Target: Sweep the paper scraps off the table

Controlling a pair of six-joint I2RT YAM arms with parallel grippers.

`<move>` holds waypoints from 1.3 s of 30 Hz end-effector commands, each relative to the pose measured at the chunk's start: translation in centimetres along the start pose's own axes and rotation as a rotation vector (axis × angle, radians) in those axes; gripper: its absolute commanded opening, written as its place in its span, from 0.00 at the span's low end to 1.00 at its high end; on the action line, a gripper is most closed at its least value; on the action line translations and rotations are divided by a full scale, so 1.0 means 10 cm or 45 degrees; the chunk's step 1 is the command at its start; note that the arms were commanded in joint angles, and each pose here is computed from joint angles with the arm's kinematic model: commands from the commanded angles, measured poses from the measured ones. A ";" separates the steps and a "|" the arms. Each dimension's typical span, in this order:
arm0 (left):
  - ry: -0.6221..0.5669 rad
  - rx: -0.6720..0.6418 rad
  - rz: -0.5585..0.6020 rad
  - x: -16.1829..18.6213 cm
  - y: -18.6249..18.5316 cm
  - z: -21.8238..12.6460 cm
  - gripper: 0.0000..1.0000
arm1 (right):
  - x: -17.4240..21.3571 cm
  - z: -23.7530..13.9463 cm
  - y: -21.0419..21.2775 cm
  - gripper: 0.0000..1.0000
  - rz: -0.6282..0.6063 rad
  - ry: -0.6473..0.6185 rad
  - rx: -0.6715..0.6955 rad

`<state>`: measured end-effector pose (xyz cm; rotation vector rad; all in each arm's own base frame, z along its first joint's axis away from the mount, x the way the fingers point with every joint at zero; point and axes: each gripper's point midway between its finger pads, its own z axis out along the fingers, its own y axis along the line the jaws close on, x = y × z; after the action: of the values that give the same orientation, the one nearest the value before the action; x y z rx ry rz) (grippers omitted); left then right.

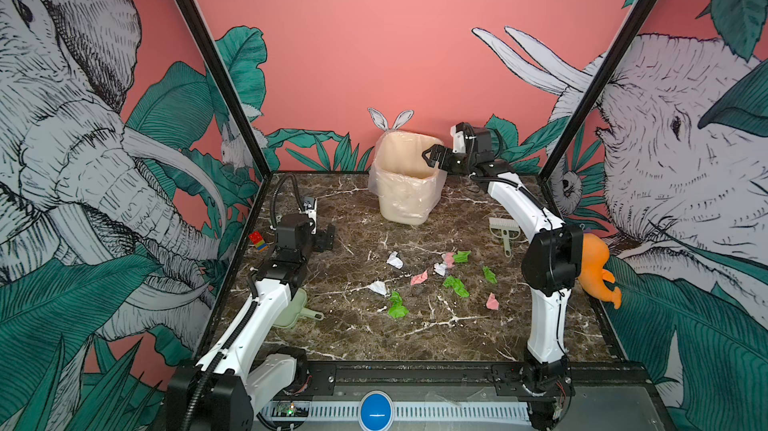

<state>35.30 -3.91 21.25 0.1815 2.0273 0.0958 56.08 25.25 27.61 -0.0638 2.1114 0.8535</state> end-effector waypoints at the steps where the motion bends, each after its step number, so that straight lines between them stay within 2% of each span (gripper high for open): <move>1: -0.062 -0.016 -0.018 -0.27 0.05 -0.15 1.00 | 0.04 0.04 0.43 0.99 -0.048 0.050 -0.174; 6: -0.097 -0.031 -0.094 -0.58 0.12 -0.26 1.00 | 0.23 0.17 0.66 0.99 -0.096 0.143 -0.262; 13: -0.124 0.033 -0.178 -1.13 0.09 -0.32 1.00 | 0.43 0.32 0.94 0.99 -0.147 0.242 -0.371; 16: -0.136 0.079 -0.216 -1.35 0.04 -0.26 0.99 | 0.46 0.28 0.89 0.99 -0.201 0.264 -0.282; 19: -0.121 0.146 -0.247 -1.54 -0.06 -0.13 0.96 | 0.33 0.01 0.70 0.99 -0.256 0.182 -0.081; 24: -0.085 0.199 -0.238 -1.72 -0.24 0.19 0.92 | 0.27 -0.62 0.42 0.99 -0.227 0.097 0.104; 32: -0.044 0.290 -0.153 -1.92 -0.59 0.61 0.90 | 0.65 -1.42 0.16 0.99 -0.136 0.113 0.200; 39: 0.064 0.296 -0.136 -1.90 -0.74 0.88 0.81 | 0.89 -1.80 -0.01 0.99 -0.084 0.136 0.272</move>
<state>51.45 -14.24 32.32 0.2098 2.0634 -0.2040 38.60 17.82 28.89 -0.1168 2.2623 0.6176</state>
